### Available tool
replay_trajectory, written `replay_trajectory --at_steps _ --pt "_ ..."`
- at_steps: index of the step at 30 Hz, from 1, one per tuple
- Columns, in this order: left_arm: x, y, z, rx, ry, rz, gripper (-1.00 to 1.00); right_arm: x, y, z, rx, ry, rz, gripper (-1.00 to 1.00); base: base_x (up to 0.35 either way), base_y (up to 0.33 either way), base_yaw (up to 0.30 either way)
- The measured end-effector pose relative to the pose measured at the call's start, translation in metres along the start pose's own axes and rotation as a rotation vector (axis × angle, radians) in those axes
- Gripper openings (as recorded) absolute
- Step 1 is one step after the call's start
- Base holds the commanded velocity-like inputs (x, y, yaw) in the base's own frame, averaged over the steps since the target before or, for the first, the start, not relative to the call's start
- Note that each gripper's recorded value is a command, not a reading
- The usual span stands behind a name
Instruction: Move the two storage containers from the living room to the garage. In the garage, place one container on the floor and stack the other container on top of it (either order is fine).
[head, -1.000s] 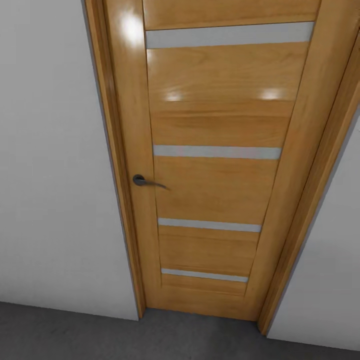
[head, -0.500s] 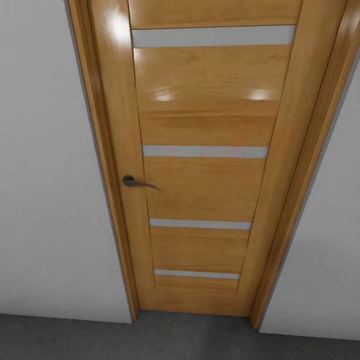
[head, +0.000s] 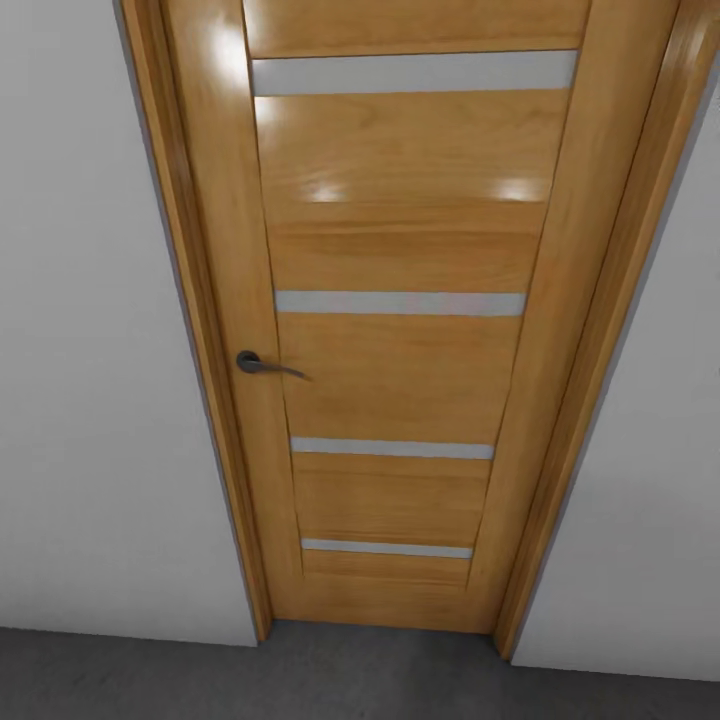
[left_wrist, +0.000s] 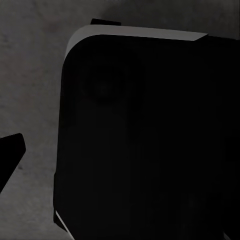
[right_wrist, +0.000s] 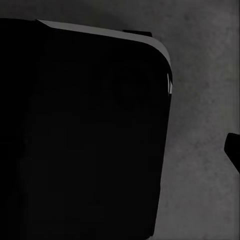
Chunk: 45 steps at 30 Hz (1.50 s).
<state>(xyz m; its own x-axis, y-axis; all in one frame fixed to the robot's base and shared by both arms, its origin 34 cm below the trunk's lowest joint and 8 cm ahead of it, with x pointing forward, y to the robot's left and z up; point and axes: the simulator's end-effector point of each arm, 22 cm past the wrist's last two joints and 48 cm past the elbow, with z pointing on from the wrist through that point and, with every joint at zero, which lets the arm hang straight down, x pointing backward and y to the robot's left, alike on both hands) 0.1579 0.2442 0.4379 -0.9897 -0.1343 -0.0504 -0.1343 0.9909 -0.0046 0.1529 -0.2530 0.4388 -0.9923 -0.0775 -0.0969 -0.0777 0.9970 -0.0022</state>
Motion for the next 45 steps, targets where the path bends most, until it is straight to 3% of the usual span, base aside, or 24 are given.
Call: replay_trajectory --at_steps 17,33,45 --pt "0.0001 0.0008 0.0 -0.001 0.0 -0.001 1.0 -0.0001 0.0005 0.0 0.0 0.0 0.004 1.0 0.0 -0.005 -0.006" --pt "0.0 0.0008 0.0 -0.001 0.0 -0.002 1.0 0.0001 0.0009 0.0 0.0 0.0 0.008 1.0 0.0 0.0 -0.193" --pt "0.0001 0.0008 0.0 -0.001 0.0 -0.002 1.0 0.0003 -0.0003 0.0 0.001 0.001 0.004 1.0 0.0 0.0 -0.026"
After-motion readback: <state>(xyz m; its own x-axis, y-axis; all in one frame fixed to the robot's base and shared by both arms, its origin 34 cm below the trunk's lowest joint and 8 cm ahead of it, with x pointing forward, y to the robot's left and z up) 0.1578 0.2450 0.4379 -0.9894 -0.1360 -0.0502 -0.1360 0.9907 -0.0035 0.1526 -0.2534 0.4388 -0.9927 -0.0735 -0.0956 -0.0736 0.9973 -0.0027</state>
